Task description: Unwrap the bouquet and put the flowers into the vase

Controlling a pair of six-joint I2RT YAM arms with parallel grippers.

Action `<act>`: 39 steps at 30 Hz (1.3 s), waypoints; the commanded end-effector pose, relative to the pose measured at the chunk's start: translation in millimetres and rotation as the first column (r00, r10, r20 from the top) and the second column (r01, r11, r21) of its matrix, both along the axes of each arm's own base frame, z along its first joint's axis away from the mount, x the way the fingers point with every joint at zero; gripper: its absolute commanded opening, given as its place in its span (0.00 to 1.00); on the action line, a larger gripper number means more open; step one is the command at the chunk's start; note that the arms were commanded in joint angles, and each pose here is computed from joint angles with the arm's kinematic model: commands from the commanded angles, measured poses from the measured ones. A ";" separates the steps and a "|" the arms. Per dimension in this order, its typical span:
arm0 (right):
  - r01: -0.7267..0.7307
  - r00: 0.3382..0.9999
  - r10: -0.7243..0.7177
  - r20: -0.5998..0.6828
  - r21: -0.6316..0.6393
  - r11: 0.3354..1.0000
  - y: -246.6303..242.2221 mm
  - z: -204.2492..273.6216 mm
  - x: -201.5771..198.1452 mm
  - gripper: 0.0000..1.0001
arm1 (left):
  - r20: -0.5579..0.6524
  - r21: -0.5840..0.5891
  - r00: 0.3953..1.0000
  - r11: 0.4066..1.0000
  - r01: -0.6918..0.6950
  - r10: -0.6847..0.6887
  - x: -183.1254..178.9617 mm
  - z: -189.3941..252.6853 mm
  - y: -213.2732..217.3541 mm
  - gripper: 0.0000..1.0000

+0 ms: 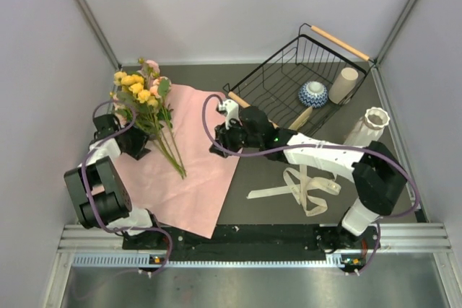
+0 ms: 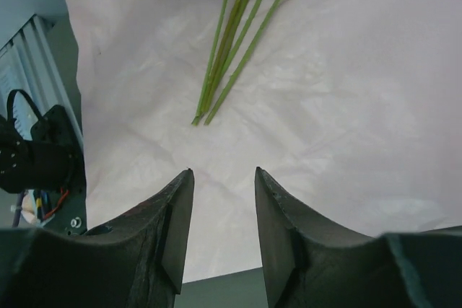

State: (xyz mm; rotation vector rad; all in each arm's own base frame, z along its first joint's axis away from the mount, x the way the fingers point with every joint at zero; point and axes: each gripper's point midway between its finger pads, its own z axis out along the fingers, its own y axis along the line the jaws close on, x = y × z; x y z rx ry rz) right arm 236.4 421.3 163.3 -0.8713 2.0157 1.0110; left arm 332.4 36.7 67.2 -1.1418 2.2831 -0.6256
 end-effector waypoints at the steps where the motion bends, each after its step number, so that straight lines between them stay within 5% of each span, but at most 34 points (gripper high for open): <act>1: 0.046 0.998 -0.048 0.052 0.031 0.998 -15.6 -4.0 3.6 0.41 | 0.135 0.010 0.985 0.994 -0.110 0.107 13.6 16.7 26.5 0.57; 10: -0.006 0.999 0.002 0.039 0.118 0.993 -11.7 4.7 -9.6 0.41 | 0.194 -0.003 0.973 0.992 -0.125 0.123 41.8 17.6 38.0 0.35; 23: -0.038 0.999 0.032 0.037 0.161 0.986 -8.9 9.2 -16.3 0.41 | 0.154 -0.048 0.980 0.992 -0.118 0.125 48.5 -22.4 30.0 0.40; 30: -0.046 0.999 0.043 0.021 0.160 0.986 -6.1 4.8 -18.0 0.41 | 0.178 -0.041 0.978 0.994 -0.104 0.110 54.4 -22.4 30.5 0.26; 33: -0.043 0.999 0.041 0.016 0.156 0.987 -6.3 3.6 -17.3 0.41 | 0.177 -0.036 0.978 0.994 -0.101 0.106 55.5 -19.1 31.4 0.00; 39: -0.024 0.999 0.021 0.025 0.136 0.990 -8.6 2.4 -13.3 0.41 | 0.257 0.005 0.961 0.994 -0.107 0.103 47.4 22.3 30.0 0.00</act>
